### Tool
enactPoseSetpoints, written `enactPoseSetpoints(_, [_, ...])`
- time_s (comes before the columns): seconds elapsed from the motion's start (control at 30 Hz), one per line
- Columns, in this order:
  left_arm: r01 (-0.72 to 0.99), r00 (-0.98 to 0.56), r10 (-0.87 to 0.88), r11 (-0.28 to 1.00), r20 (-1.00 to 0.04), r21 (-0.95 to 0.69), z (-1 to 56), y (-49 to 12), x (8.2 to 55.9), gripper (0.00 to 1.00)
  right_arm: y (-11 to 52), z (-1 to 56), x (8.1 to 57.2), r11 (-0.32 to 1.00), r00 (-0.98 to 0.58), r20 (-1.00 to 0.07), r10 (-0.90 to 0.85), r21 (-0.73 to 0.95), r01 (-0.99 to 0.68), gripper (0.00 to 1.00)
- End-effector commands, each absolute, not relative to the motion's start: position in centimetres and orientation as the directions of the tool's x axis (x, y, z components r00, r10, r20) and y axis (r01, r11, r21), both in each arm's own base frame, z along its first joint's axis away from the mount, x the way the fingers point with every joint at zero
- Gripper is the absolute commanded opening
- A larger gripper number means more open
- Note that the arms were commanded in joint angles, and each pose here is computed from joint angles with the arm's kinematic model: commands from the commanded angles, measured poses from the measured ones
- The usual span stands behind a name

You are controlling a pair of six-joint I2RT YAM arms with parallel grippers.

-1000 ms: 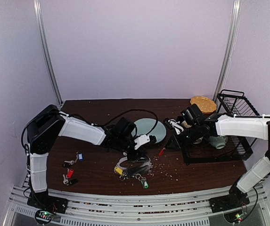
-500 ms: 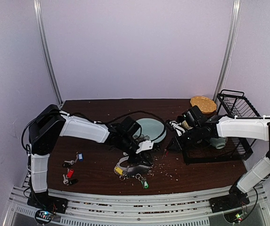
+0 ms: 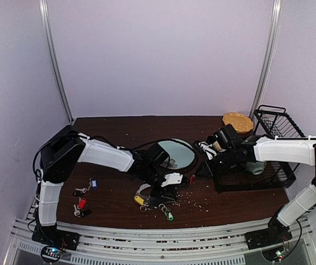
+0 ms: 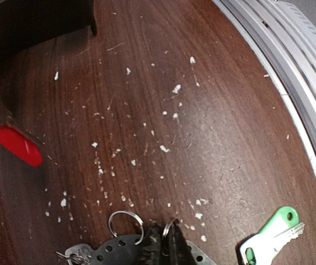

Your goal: Put the keys on the keyring

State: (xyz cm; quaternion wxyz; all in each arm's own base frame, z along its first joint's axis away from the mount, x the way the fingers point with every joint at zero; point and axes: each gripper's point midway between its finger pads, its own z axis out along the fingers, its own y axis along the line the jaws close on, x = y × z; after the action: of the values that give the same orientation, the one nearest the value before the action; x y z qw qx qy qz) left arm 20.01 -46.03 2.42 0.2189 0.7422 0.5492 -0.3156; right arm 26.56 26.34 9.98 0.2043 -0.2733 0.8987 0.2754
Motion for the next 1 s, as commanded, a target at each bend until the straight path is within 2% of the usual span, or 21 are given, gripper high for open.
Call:
enactPoseSetpoints(0.0, [0.95, 0.221, 0.675, -0.312, -0.704, -0.001, 3.0, -46.2, 19.9, 0.0, 26.1, 10.5, 26.4, 0.697, -0.763, -0.533, -0.365, 0.387, -0.604, 0.0])
enactPoseSetpoints(0.13, [0.955, 0.225, 0.664, -0.297, -0.714, 0.024, 4.3, -46.2, 20.0, 0.0, 26.0, 10.6, 26.4, 0.697, -0.762, -0.535, -0.364, 0.387, -0.604, 0.0])
enactPoseSetpoints(0.2, [0.962, 0.214, 0.623, -0.27, -0.752, 0.05, 6.4, -46.5, 20.4, 0.0, 26.1, 10.7, 26.3, 0.689, -0.761, -0.534, -0.369, 0.392, -0.609, 0.0])
enactPoseSetpoints(0.3, [0.971, 0.191, 0.5, -0.223, -0.845, 0.088, 10.8, -46.2, 20.9, 0.0, 26.3, 10.8, 25.9, 0.673, -0.757, -0.531, -0.38, 0.402, -0.621, 0.0])
enactPoseSetpoints(0.33, [0.973, 0.201, 0.416, -0.191, -0.887, 0.131, 13.9, -46.2, 21.4, 0.0, 26.4, 11.2, 25.7, 0.659, -0.746, -0.543, -0.385, 0.405, -0.634, 0.0])
enactPoseSetpoints(0.4, [0.97, 0.224, 0.326, -0.162, -0.918, 0.179, 16.8, -45.3, 21.3, 0.0, 26.8, 12.1, 25.5, 0.629, -0.727, -0.57, -0.383, 0.415, -0.657, 0.0])
enactPoseSetpoints(0.77, [0.917, 0.399, 0.102, -0.076, -0.911, 0.393, 27.1, -42.1, 19.1, 0.0, 28.9, 16.7, 23.1, 0.416, -0.593, -0.699, -0.4, 0.438, -0.797, 0.0])
enactPoseSetpoints(0.97, [0.914, 0.398, -0.055, -0.064, -0.916, 0.401, 31.5, -41.2, 17.4, 0.0, 29.4, 19.9, 21.2, 0.287, -0.502, -0.783, -0.368, 0.418, -0.862, 0.0])
